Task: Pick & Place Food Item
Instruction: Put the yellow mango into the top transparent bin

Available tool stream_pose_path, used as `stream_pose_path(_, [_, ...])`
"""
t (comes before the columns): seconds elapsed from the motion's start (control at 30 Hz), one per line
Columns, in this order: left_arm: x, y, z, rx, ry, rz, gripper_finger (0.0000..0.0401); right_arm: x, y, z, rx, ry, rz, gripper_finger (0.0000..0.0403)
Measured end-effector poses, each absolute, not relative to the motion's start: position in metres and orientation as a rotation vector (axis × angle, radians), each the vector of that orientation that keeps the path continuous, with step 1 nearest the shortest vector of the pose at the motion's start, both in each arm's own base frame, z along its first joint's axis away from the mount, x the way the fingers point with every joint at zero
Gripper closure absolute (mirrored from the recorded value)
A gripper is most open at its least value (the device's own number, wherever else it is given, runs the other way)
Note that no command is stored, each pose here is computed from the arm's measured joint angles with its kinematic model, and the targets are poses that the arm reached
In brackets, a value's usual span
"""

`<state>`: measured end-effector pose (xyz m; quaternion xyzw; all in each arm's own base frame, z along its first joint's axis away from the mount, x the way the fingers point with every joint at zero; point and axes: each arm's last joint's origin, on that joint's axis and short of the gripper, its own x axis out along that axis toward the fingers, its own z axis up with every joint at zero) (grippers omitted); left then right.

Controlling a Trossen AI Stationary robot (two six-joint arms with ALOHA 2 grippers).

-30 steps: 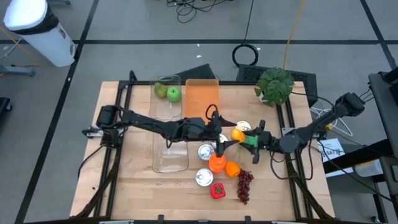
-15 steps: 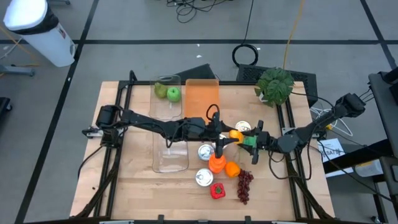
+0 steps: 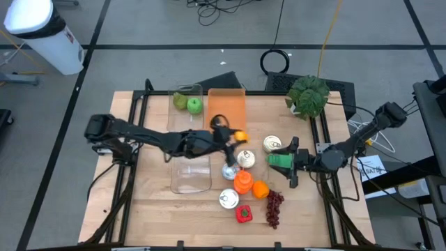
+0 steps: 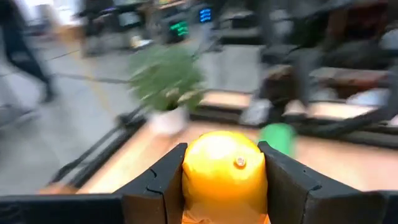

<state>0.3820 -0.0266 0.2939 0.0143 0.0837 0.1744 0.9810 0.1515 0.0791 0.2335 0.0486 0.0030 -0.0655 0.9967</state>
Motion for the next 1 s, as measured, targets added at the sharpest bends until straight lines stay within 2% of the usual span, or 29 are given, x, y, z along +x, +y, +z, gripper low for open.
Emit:
stream_pose_path(0.23, [0.303, -0.011, 0.28, -0.037, 0.047, 0.673, 0.0234, 0.147, 0.084, 0.235, 0.062, 0.0, -0.094, 0.0144])
stream_pose_path(0.5, [0.229, -0.004, 0.227, -0.111, -0.007, 1.014, 0.0234, 0.147, 0.083, 0.235, 0.062, 0.0, -0.098, 0.0145])
stream_pose_path(0.7, [0.2, 0.008, 0.201, -0.161, -0.024, 1.103, 0.0234, 0.147, 0.083, 0.236, 0.063, 0.0, -0.099, 0.0144])
stream_pose_path(1.0, [0.185, 0.037, 0.173, -0.195, 0.01, 1.226, 0.0234, 0.147, 0.083, 0.235, 0.062, 0.0, -0.102, 0.0145])
